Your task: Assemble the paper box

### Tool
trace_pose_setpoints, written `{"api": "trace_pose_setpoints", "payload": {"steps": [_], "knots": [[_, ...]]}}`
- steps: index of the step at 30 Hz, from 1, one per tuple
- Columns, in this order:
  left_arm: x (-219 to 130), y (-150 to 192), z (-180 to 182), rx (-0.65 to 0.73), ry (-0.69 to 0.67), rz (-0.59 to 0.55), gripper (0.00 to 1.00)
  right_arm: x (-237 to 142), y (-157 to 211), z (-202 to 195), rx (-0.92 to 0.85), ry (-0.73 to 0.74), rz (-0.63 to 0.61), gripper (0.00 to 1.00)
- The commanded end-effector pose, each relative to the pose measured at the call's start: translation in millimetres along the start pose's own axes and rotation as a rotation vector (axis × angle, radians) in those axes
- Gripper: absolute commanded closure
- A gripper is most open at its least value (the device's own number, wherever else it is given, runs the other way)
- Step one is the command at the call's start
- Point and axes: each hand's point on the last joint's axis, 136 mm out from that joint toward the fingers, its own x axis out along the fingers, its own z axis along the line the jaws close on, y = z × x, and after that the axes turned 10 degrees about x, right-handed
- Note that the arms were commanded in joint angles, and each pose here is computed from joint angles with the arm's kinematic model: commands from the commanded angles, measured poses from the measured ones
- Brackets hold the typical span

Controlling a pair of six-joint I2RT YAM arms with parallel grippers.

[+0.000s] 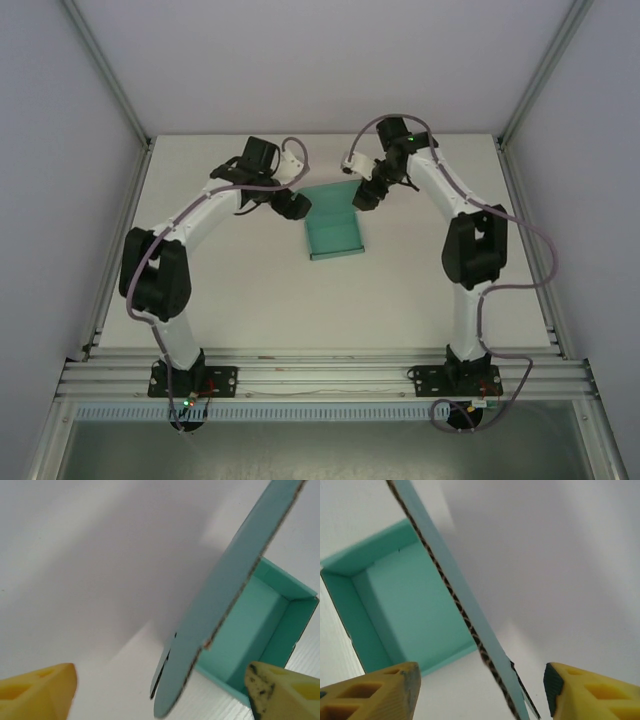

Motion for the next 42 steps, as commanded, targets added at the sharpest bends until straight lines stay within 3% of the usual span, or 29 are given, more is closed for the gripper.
{"api": "trace_pose_setpoints", "payload": {"steps": [1, 6, 14, 20, 31, 38, 42], "knots": [[1, 12, -8, 0.065, 0.078, 0.08, 0.26, -7, 21, 11, -0.017, -0.053, 0.109, 0.39], [4, 9, -4, 0.069, 0.065, 0.075, 0.47, -2, 25, 2, 0.0, -0.02, 0.131, 0.52], [11, 5, -6, 0.062, 0.082, 0.057, 0.69, -2, 25, -1, 0.021, 0.002, 0.139, 0.72], [15, -2, -12, 0.062, 0.08, 0.053, 1.0, -4, 26, -3, 0.047, 0.019, 0.146, 0.83], [5, -20, 5, -0.086, -0.048, -0.029, 1.0, -18, 13, -4, 0.151, 0.141, 0.057, 0.96], [8, -19, 4, -0.262, -0.074, -0.079, 1.0, -31, -1, -11, 0.426, 0.279, -0.057, 0.96], [11, -16, -4, -0.296, -0.042, -0.117, 1.0, -33, -11, -15, 0.57, 0.318, -0.152, 0.96]]}}
